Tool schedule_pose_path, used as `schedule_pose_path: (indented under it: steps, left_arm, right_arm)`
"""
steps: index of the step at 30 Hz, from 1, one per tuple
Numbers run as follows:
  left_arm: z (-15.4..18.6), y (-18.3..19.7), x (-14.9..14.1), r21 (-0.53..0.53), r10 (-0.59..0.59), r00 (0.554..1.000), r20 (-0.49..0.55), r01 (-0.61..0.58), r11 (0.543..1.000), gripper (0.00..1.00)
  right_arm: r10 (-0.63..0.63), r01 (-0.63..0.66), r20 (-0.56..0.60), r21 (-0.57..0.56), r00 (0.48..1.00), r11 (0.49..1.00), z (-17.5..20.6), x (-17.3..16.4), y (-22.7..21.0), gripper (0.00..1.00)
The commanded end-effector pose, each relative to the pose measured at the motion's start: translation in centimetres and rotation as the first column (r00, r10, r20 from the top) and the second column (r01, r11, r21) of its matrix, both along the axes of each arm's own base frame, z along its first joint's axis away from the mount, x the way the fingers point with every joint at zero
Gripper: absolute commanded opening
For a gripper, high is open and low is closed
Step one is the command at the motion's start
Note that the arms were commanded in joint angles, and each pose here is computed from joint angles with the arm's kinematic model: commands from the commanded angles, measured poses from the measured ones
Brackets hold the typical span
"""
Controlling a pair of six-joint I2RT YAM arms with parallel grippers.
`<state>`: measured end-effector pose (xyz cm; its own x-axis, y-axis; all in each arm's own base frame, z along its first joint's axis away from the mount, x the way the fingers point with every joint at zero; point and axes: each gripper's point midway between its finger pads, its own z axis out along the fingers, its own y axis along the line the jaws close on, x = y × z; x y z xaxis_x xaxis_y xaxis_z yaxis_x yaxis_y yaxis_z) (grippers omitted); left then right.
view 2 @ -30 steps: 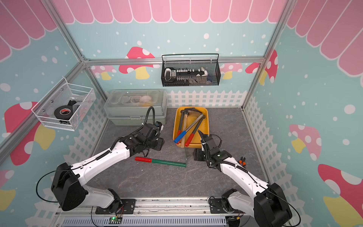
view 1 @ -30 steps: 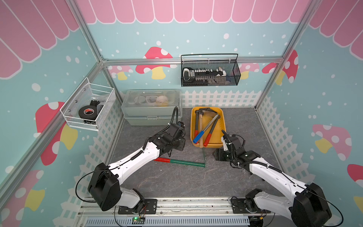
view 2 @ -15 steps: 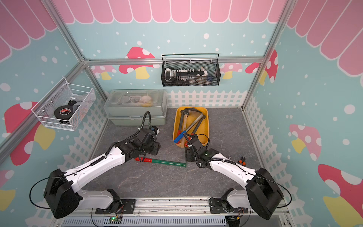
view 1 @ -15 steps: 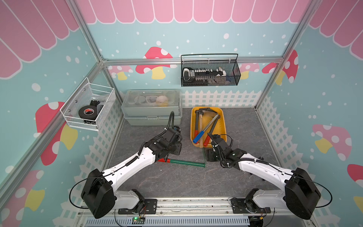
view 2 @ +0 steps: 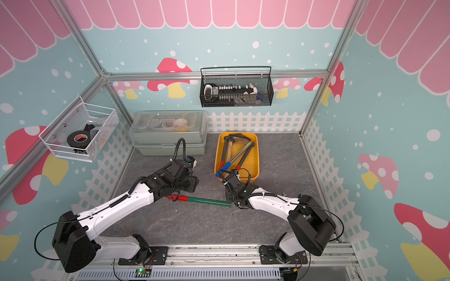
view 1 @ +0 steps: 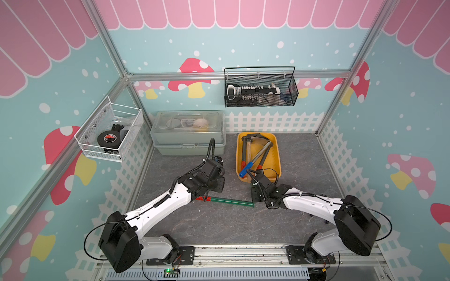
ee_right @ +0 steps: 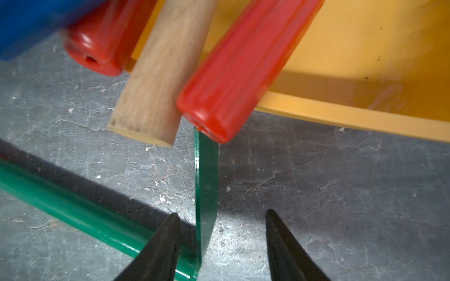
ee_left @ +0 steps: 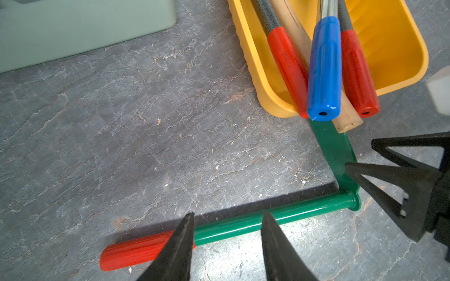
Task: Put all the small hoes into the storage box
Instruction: Move the hoe to the center of the board.
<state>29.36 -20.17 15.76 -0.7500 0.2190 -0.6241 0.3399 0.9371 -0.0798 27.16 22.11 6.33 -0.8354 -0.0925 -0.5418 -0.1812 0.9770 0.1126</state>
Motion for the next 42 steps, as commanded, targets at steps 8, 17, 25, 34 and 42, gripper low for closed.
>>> schedule_pose_path:
  steps: [8, 17, 25, 34, 42]
  left_arm:
    - [0.1, 0.0, 0.3, -0.010, 0.006, 1.000, 0.005, -0.006, 1.000, 0.45]
    - [-0.1, -0.6, 0.7, -0.007, -0.006, 1.000, -0.003, 0.006, 1.000, 0.44]
    - [-0.4, -0.6, 0.7, 0.000, -0.007, 1.000, -0.010, 0.007, 1.000, 0.44]
    - [-0.7, -0.5, 0.8, 0.015, -0.008, 1.000, -0.011, 0.008, 1.000, 0.44]
    - [-1.1, -1.0, 0.7, 0.016, -0.032, 0.999, -0.031, 0.033, 0.999, 0.44]
  right_arm:
    - [-0.016, 0.016, 0.019, -0.001, 1.000, 1.000, 0.1, 0.3, 1.2, 0.33]
    - [-0.020, 0.020, -0.001, -0.010, 1.000, 1.000, -0.7, -0.3, 1.0, 0.21]
    - [-0.025, 0.025, -0.011, -0.016, 1.000, 1.000, -1.2, -0.5, 0.9, 0.13]
    - [-0.028, 0.028, -0.019, -0.015, 0.999, 1.000, -1.3, -0.8, 0.7, 0.04]
    - [-0.035, 0.036, 0.020, -0.042, 0.999, 0.998, 0.3, -1.0, -0.6, 0.02]
